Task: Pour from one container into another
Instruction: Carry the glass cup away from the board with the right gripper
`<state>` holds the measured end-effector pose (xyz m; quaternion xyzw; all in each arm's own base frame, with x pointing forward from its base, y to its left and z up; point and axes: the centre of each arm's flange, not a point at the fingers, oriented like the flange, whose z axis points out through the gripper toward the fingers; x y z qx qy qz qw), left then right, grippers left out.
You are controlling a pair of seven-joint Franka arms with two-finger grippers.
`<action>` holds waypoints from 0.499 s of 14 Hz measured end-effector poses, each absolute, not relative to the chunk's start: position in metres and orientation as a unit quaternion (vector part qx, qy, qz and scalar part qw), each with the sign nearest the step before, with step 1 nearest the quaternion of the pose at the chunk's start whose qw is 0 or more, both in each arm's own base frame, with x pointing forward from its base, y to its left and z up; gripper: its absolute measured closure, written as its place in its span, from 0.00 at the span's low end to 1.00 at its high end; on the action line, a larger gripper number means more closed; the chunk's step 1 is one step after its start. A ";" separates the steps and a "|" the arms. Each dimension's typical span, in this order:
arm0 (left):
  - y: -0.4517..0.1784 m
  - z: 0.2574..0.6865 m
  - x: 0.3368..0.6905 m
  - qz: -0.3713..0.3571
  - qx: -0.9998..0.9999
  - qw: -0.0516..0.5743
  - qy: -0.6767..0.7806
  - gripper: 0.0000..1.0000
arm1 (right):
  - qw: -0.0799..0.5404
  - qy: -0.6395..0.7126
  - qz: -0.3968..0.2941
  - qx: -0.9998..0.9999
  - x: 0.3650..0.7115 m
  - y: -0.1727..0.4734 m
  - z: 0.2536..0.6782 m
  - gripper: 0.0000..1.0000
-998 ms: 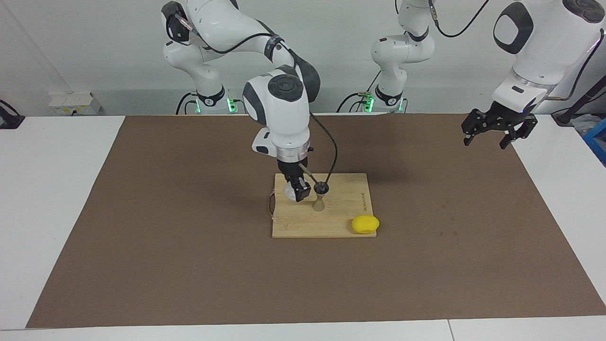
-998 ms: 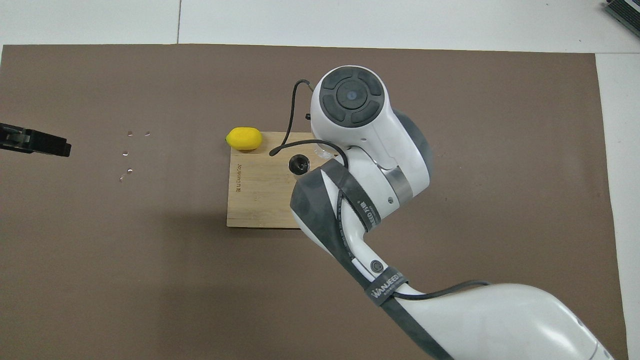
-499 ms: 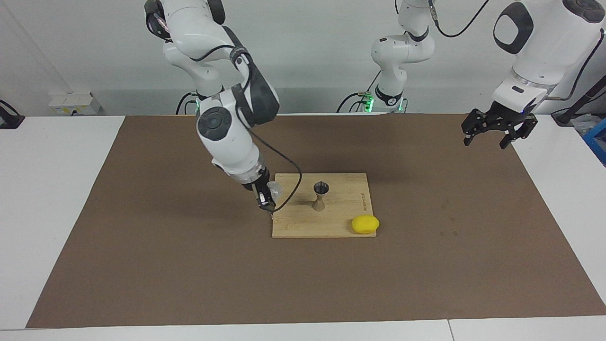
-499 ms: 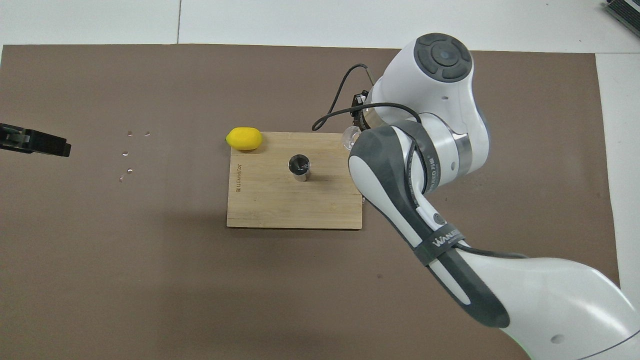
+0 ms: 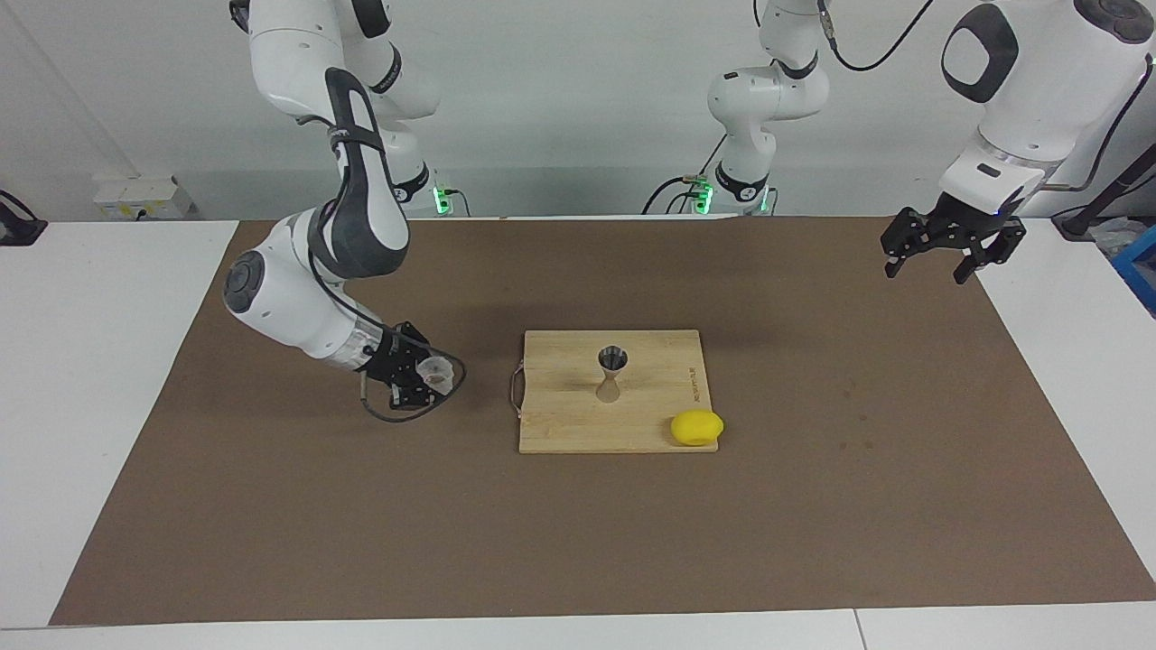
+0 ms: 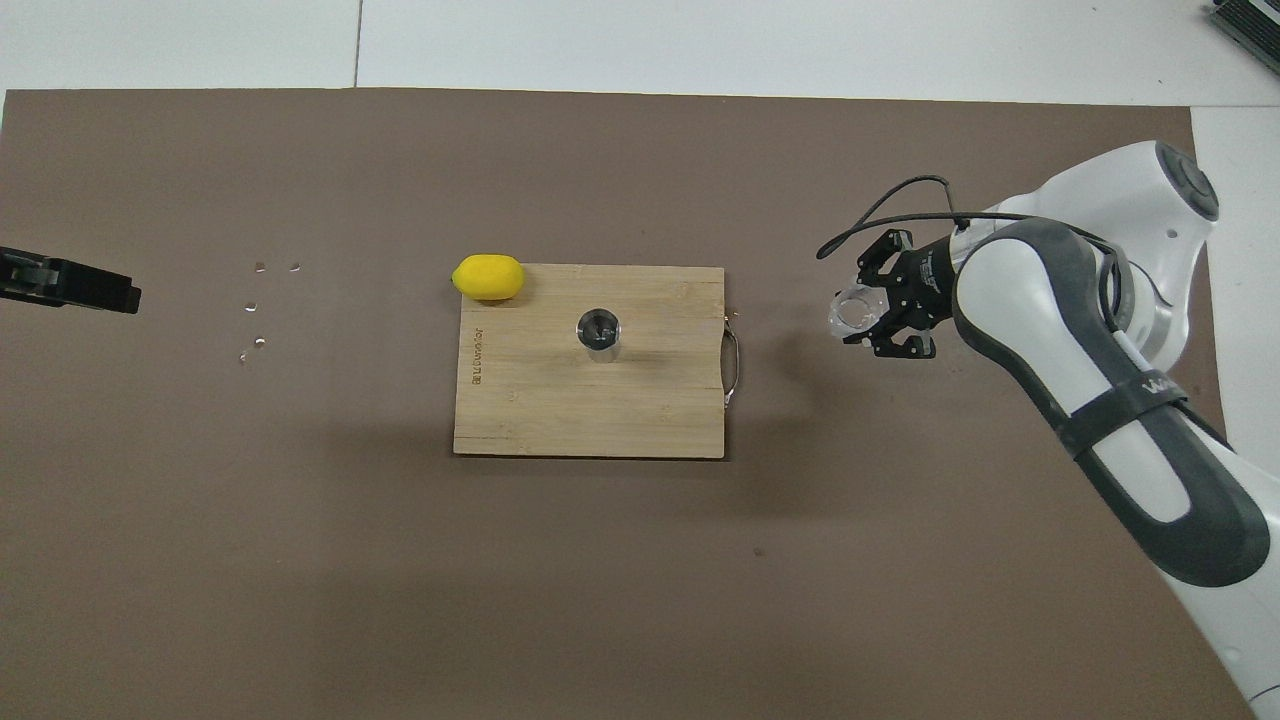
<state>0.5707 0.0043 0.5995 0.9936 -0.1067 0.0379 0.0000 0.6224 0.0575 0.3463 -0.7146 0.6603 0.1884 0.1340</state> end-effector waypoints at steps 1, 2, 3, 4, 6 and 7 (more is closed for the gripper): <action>0.004 0.599 0.571 0.038 0.994 0.000 -0.107 0.00 | 0.140 0.659 0.194 -0.713 0.618 0.041 0.339 0.49; 0.004 0.599 0.571 0.038 0.994 0.000 -0.107 0.00 | 0.151 0.658 0.203 -0.709 0.615 0.025 0.331 0.49; 0.004 0.599 0.571 0.038 0.994 0.000 -0.107 0.00 | 0.160 0.656 0.208 -0.708 0.611 0.011 0.324 0.49; 0.004 0.599 0.571 0.038 0.994 0.000 -0.107 0.00 | 0.164 0.654 0.212 -0.707 0.606 -0.001 0.317 0.49; 0.004 0.599 0.571 0.038 0.994 0.000 -0.107 0.00 | 0.174 0.656 0.223 -0.700 0.599 -0.021 0.303 0.49; 0.004 0.599 0.571 0.038 0.994 0.000 -0.107 0.00 | 0.181 0.652 0.227 -0.701 0.596 -0.030 0.296 0.49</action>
